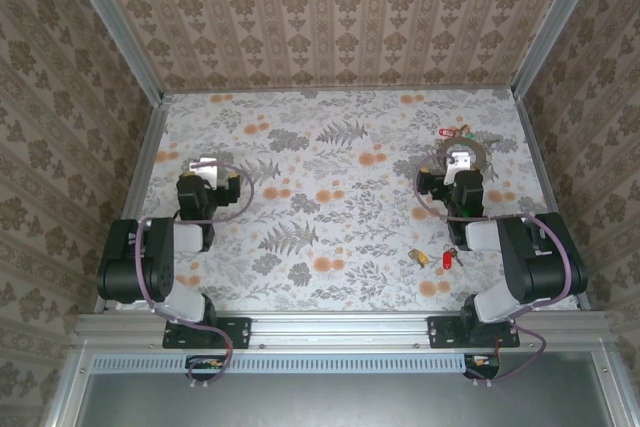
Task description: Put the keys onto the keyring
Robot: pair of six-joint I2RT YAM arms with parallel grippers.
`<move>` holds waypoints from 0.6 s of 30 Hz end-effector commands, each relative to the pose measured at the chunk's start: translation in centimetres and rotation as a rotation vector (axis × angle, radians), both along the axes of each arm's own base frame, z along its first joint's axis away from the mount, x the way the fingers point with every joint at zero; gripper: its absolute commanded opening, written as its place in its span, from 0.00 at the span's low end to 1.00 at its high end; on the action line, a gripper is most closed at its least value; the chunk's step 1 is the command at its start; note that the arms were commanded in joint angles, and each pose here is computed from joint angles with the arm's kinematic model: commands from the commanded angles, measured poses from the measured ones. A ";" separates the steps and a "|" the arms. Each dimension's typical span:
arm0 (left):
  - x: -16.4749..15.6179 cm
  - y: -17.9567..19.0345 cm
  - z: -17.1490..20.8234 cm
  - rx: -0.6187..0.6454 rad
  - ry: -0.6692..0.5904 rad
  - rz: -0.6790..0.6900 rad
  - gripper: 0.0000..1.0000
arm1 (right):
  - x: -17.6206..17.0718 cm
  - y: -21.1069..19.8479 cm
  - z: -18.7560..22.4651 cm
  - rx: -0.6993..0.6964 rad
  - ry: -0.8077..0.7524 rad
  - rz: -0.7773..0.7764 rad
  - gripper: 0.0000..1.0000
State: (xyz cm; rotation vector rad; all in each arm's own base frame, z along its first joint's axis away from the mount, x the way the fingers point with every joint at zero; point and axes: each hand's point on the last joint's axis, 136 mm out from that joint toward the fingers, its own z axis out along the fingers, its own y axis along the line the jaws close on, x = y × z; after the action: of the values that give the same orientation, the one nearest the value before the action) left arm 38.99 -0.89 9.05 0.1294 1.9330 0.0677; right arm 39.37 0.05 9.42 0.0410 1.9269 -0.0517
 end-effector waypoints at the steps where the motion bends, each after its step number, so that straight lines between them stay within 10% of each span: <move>1: -0.5 0.3 2.6 -0.004 -0.072 0.027 1.00 | -0.2 -0.1 1.7 -0.018 -0.041 -0.011 1.00; 11: -2.5 1.9 7.8 -0.160 -0.065 0.134 1.00 | -1.2 -2.1 4.4 0.117 0.269 -0.218 1.00; 15: -3.6 4.6 7.9 -0.351 0.070 0.408 1.00 | -0.9 -0.4 4.7 0.229 0.314 -0.148 1.00; 18: -3.0 2.7 7.8 -0.458 0.177 0.317 1.00 | -0.2 -0.2 4.5 0.297 0.377 -0.152 1.00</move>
State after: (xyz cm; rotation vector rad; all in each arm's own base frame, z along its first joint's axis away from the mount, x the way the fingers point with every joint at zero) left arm 37.31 2.21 19.42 -0.3241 1.9145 -0.0568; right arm 39.96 -0.75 15.72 0.3119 2.1482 0.0388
